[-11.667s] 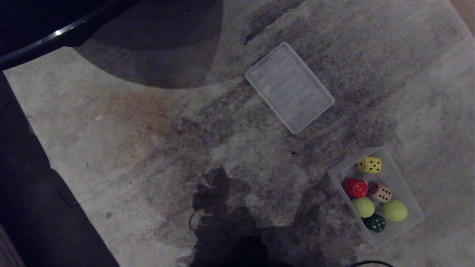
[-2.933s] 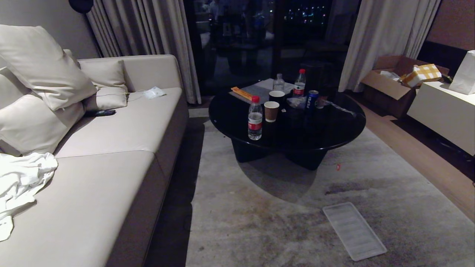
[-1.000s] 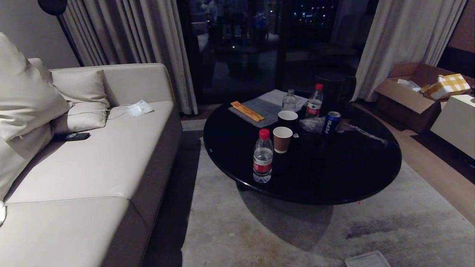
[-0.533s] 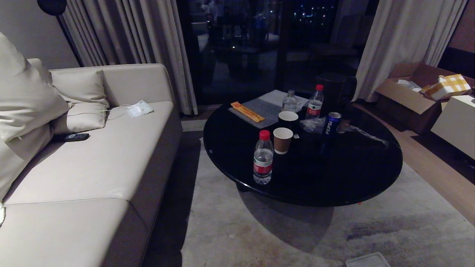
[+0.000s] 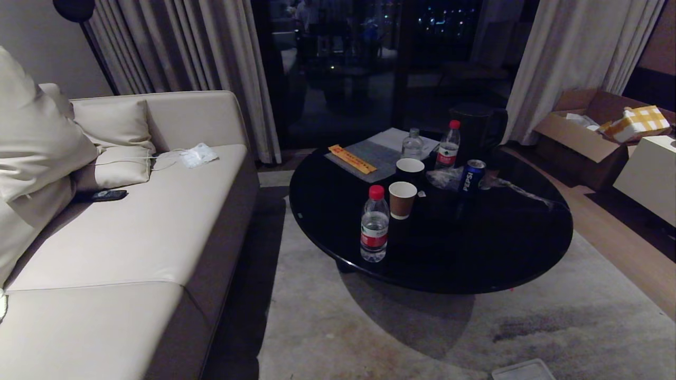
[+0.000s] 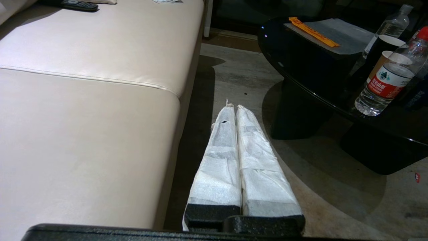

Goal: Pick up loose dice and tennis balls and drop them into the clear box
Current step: Close the lid

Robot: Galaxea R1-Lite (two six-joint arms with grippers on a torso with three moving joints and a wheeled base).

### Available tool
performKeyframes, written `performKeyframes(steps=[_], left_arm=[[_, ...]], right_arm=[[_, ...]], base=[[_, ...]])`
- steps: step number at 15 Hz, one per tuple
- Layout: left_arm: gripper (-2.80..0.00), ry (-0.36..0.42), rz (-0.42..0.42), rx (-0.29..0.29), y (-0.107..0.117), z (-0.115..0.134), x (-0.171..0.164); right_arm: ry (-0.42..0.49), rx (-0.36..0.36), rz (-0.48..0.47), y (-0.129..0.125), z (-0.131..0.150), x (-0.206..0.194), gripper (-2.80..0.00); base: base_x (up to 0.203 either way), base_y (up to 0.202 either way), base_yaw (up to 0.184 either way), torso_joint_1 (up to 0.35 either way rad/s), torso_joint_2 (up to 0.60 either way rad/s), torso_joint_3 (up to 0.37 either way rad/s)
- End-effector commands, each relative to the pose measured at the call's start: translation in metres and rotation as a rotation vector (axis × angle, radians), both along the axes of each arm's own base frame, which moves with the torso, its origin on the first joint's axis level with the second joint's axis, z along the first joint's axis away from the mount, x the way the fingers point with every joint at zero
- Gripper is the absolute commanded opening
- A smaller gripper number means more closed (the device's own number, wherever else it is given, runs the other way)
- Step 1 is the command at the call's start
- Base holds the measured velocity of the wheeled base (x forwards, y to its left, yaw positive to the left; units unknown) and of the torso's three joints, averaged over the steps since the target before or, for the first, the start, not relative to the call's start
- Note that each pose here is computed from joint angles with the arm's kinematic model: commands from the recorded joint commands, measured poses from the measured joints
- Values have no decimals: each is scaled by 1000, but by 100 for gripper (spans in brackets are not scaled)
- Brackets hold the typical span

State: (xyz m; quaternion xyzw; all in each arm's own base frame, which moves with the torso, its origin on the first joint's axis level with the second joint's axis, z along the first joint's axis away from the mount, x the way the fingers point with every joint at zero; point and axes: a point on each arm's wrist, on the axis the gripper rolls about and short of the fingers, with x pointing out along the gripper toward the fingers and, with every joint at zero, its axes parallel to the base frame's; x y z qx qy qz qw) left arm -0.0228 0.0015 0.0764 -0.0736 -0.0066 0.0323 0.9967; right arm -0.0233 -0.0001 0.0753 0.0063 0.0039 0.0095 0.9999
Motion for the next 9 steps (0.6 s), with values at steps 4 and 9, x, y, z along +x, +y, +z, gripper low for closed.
performKeyframes(steps=[4, 9], left_arm=[[-280, -1, 1, -2, 0, 0, 0], [-280, 1, 1, -2, 0, 0, 0]], right_arm=[[2, 1, 1, 0, 0, 0, -280], [2, 0, 1, 0, 0, 0, -280]], base=[[2, 0, -23, 1, 1, 0], [-1, 10, -180, 3, 3, 3]])
